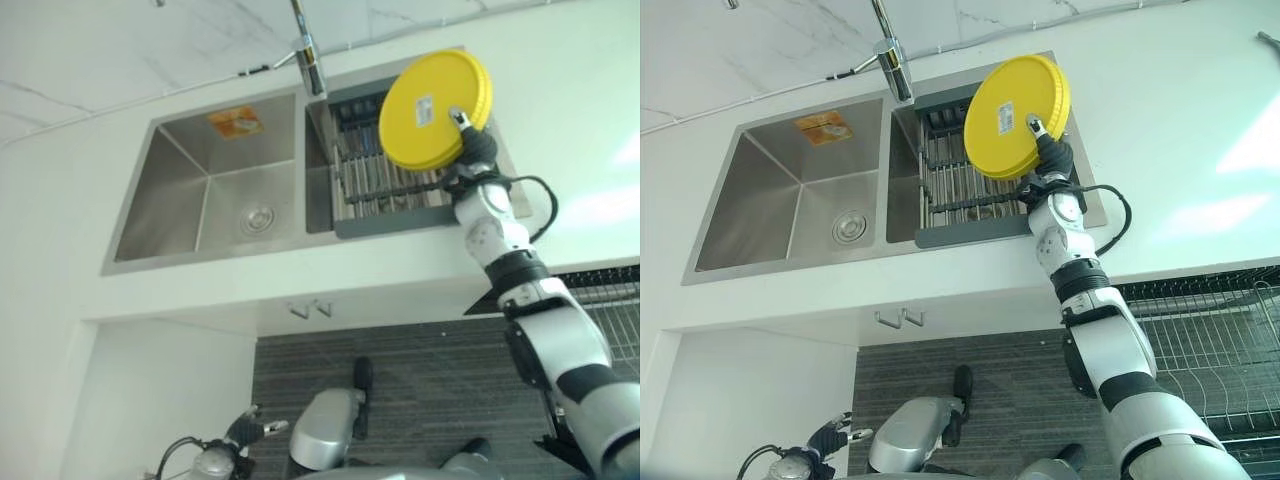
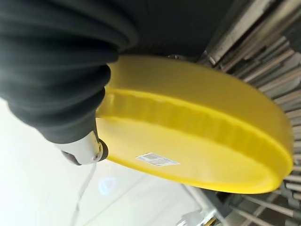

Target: Place the dishes in the dishwasher.

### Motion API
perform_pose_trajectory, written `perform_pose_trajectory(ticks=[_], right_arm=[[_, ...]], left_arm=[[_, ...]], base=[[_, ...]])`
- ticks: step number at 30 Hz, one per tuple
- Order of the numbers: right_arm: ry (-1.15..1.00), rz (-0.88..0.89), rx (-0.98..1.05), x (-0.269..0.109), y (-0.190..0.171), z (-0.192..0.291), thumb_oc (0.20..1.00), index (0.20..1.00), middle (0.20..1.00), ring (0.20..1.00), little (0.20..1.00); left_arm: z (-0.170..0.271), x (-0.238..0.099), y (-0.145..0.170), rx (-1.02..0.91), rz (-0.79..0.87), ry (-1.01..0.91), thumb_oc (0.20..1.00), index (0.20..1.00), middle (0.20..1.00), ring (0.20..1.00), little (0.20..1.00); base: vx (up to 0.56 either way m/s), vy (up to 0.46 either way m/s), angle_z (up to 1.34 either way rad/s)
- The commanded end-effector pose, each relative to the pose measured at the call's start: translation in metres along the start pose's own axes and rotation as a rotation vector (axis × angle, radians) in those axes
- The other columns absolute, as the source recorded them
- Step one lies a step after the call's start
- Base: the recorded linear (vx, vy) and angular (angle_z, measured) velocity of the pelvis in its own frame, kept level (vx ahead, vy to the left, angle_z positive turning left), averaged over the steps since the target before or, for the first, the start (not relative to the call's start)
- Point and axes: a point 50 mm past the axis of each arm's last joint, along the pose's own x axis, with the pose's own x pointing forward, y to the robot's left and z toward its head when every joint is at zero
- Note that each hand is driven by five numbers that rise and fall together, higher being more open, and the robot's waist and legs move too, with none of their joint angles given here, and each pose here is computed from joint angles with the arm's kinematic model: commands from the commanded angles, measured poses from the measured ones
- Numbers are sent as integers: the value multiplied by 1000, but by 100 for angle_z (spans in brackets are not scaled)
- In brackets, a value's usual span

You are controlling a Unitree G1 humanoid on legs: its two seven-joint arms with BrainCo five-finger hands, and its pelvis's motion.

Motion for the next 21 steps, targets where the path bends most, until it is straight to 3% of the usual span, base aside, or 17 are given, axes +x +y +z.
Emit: perform_pose_trajectory(ticks=[1, 5, 14, 21], right_arm=[[-146, 127, 186, 3, 29, 30, 200, 200, 200, 200, 200], [-151, 185, 394, -3, 42, 29, 200, 200, 200, 200, 200], [-142, 345, 632, -44, 90, 23, 200, 200, 200, 200, 200], [-195, 335, 675, -62, 72, 30, 200, 200, 200, 200, 200]], left_arm=[[3, 1, 3, 36, 15, -12, 1000, 1000, 1000, 1000, 1000], [6, 3, -3, 57, 9, -19, 1000, 1000, 1000, 1000, 1000], [0, 4, -7, 106, 30, 33, 1000, 1000, 1000, 1000, 1000], [6, 8, -9, 153, 26, 54, 1000, 1000, 1000, 1000, 1000]], base=[[-29, -55, -10], [-53, -97, -18], [-33, -193, -42], [7, -187, -54]])
